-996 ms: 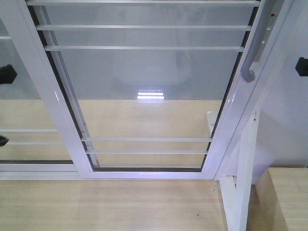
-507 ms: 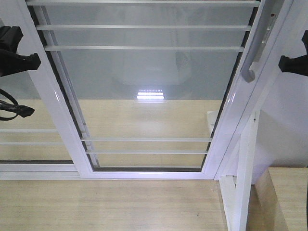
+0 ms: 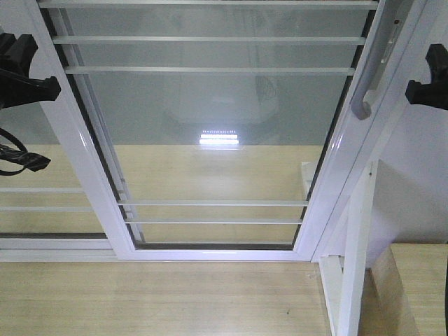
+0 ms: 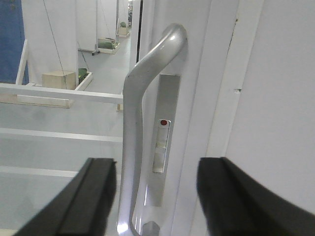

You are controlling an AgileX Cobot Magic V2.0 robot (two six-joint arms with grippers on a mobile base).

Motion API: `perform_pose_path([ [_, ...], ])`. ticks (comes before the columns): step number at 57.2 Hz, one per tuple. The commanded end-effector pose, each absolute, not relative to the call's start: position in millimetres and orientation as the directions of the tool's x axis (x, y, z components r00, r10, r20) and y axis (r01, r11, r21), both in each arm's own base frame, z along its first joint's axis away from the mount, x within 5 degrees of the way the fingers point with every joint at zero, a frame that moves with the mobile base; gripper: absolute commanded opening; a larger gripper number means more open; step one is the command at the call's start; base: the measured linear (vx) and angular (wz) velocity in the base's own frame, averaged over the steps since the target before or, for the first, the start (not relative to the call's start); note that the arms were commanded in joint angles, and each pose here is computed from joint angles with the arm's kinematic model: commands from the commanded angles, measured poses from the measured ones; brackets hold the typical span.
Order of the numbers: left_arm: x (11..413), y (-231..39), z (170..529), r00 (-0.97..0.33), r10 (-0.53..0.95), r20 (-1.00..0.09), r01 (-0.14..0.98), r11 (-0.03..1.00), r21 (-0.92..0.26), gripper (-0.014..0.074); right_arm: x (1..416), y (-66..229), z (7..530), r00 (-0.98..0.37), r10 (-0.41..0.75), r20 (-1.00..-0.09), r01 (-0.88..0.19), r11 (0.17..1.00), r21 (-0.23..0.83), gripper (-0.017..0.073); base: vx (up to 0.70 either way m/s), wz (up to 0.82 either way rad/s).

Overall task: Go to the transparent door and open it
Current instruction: 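Raise the right gripper up to the silver door handle, then close the right gripper around the vertical silver handle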

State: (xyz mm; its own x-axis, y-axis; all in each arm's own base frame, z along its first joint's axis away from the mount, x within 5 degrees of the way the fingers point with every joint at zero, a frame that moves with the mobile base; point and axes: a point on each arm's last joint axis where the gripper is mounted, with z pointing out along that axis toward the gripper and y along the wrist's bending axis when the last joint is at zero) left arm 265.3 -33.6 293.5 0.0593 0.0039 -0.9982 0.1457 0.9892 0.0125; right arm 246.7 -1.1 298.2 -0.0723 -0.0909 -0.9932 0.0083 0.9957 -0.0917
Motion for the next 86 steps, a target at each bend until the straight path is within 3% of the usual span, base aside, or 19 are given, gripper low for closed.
perform_pose_path([
  [1,264.3,-33.4,316.9,0.196,-0.029,-0.98,0.146,0.989,0.0,0.0458,246.8,-1.8,322.8,0.073,-0.106,-0.992,0.025,0.994,-0.104,0.064,0.0,0.0],
  [7,264.3,-33.4,316.9,0.195,-0.029,-0.98,0.146,0.989,0.0,0.0552,246.8,-1.8,322.8,0.073,-0.106,-0.992,0.025,0.994,-0.104,0.0716,0.0,0.0],
  [16,264.5,-33.4,316.6,0.195,-0.028,-0.98,0.145,0.989,0.0,0.0641,249.3,-1.9,320.6,0.072,-0.078,-0.994,0.024,0.997,-0.076,0.0716,0.0,0.0],
  [45,275.7,-34.7,300.6,0.143,-0.022,-0.99,0.146,0.989,-0.001,0.0608,298.4,-2.7,281.4,0.091,-0.052,-0.995,0.03,0.998,-0.049,0.0565,0.0,0.0],
  [86,275.8,-34.7,300.1,0.137,-0.021,-0.99,0.145,0.989,-0.001,0.059,393.9,5.4,270.3,0.101,-0.028,-0.994,-0.062,0.998,-0.034,0.0561,0.0,0.0],
])
